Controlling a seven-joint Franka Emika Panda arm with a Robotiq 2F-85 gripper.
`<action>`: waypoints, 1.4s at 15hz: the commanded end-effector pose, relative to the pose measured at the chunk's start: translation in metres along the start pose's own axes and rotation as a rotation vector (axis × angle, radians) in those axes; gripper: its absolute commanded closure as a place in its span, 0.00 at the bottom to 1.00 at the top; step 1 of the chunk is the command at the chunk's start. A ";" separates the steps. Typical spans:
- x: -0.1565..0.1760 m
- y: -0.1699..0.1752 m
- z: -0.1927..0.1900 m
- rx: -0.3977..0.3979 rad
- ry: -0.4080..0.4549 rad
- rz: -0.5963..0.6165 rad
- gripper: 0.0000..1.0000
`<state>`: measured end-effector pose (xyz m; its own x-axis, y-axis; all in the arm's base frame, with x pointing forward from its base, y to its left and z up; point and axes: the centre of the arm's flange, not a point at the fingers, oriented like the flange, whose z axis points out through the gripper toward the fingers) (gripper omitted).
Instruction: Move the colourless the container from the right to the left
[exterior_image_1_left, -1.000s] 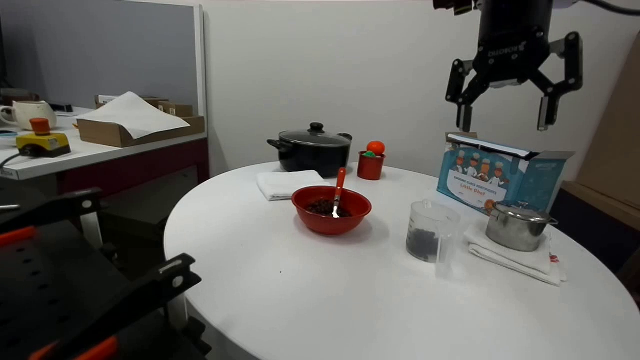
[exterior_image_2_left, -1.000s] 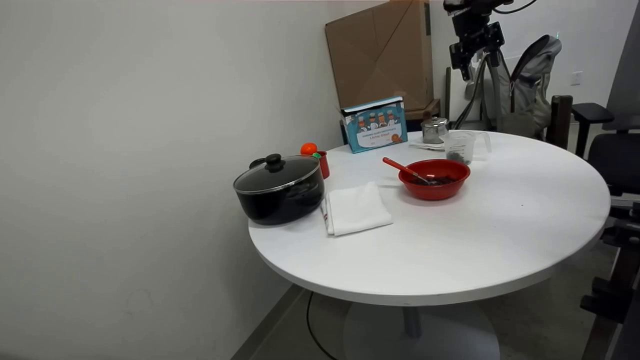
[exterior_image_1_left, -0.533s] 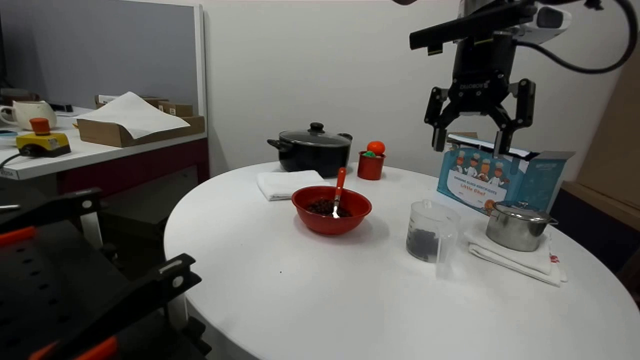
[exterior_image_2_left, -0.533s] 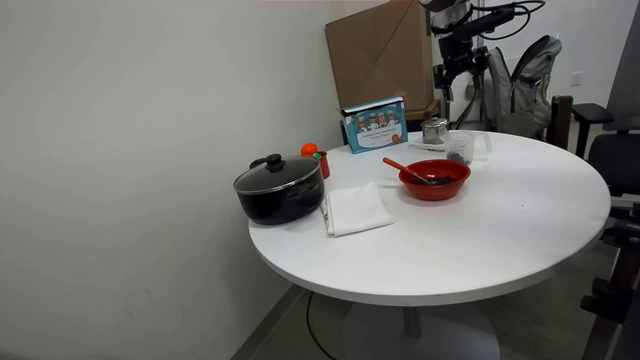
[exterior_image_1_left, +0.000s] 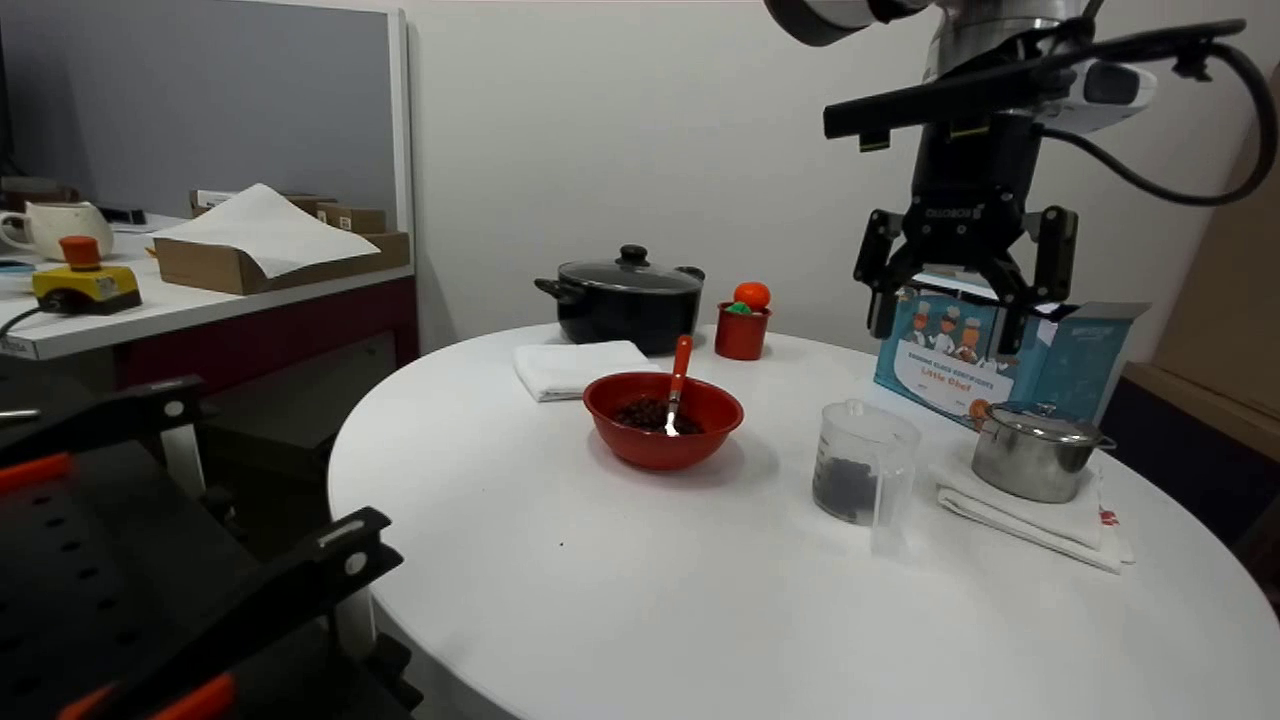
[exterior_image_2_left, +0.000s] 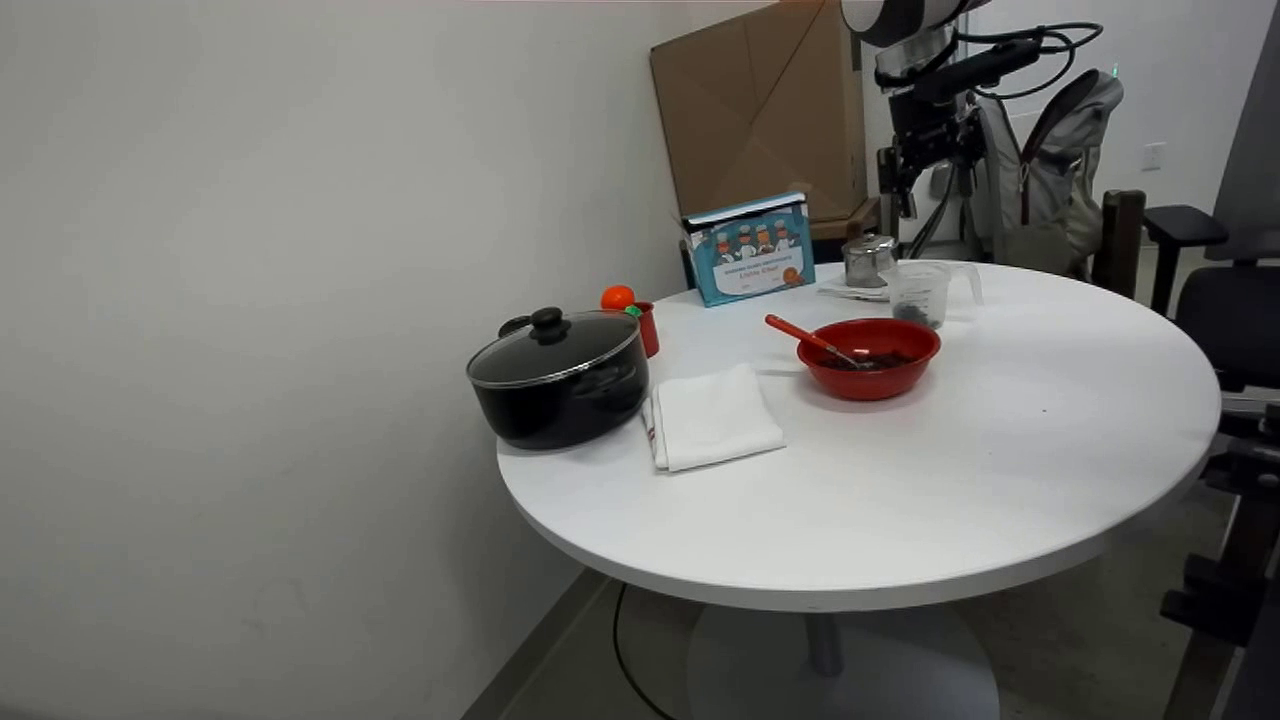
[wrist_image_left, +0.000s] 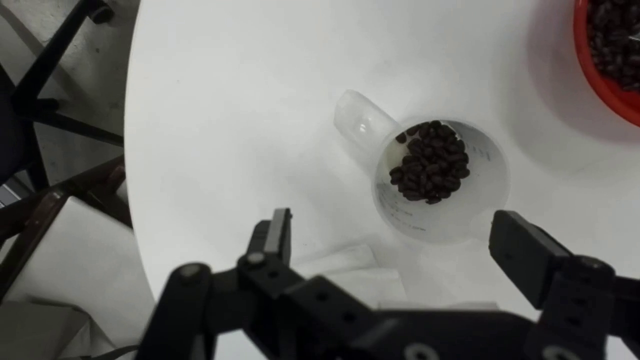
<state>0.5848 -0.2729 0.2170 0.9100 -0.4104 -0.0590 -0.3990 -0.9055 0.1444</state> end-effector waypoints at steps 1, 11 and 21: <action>0.007 0.001 0.021 -0.004 0.021 0.024 0.00; 0.008 -0.006 0.068 -0.006 0.060 0.003 0.00; 0.006 -0.003 0.100 0.000 0.053 0.000 0.43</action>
<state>0.5755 -0.2814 0.1260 0.9143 -0.4043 -0.0244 -0.3954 -0.9040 0.1625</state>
